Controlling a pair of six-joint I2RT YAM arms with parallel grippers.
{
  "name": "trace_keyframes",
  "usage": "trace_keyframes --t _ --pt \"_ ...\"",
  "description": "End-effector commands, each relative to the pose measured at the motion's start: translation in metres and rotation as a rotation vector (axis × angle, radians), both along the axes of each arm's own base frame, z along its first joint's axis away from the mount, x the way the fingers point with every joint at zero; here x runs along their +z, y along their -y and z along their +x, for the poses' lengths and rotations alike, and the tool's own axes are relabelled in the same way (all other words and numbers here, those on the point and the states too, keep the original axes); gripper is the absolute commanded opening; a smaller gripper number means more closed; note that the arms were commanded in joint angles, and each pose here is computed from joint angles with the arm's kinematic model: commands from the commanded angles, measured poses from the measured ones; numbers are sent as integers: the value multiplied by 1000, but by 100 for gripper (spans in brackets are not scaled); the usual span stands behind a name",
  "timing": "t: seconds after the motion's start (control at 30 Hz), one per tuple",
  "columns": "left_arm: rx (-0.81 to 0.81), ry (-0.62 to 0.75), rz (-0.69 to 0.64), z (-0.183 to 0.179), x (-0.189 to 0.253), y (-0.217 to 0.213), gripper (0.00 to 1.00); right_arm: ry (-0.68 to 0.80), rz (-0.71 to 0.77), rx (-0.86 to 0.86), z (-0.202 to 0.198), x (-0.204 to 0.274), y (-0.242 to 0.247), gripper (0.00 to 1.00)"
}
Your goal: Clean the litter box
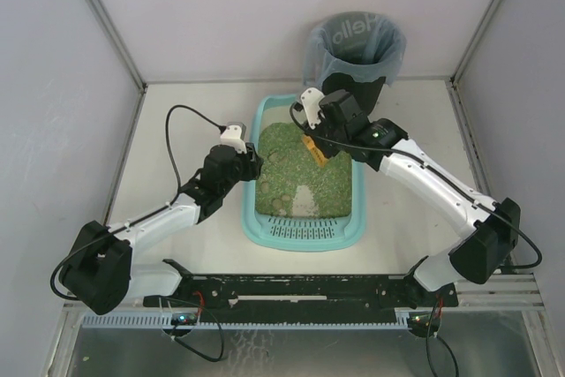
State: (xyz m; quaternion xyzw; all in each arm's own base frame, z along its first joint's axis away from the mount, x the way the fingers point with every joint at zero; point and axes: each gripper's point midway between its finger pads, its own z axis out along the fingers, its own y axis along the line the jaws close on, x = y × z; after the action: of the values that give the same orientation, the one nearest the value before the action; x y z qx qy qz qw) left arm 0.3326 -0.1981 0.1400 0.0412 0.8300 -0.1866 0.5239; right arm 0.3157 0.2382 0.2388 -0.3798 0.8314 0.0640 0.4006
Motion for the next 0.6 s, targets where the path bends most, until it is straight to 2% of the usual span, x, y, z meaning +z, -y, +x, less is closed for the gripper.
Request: trace_keyframes --t 0.0,0.23,0.43,0.57 --pt "-60 28 -54 1 22 20 47 58 150 -99 16 23 -6 0" --pt "-65 23 -56 1 21 21 46 51 399 -357 59 31 -5 0" --pt "-64 21 -56 1 21 21 46 139 343 -571 93 20 19 0" --pt "-68 22 -57 0 21 22 46 194 212 -559 104 9 18 0"
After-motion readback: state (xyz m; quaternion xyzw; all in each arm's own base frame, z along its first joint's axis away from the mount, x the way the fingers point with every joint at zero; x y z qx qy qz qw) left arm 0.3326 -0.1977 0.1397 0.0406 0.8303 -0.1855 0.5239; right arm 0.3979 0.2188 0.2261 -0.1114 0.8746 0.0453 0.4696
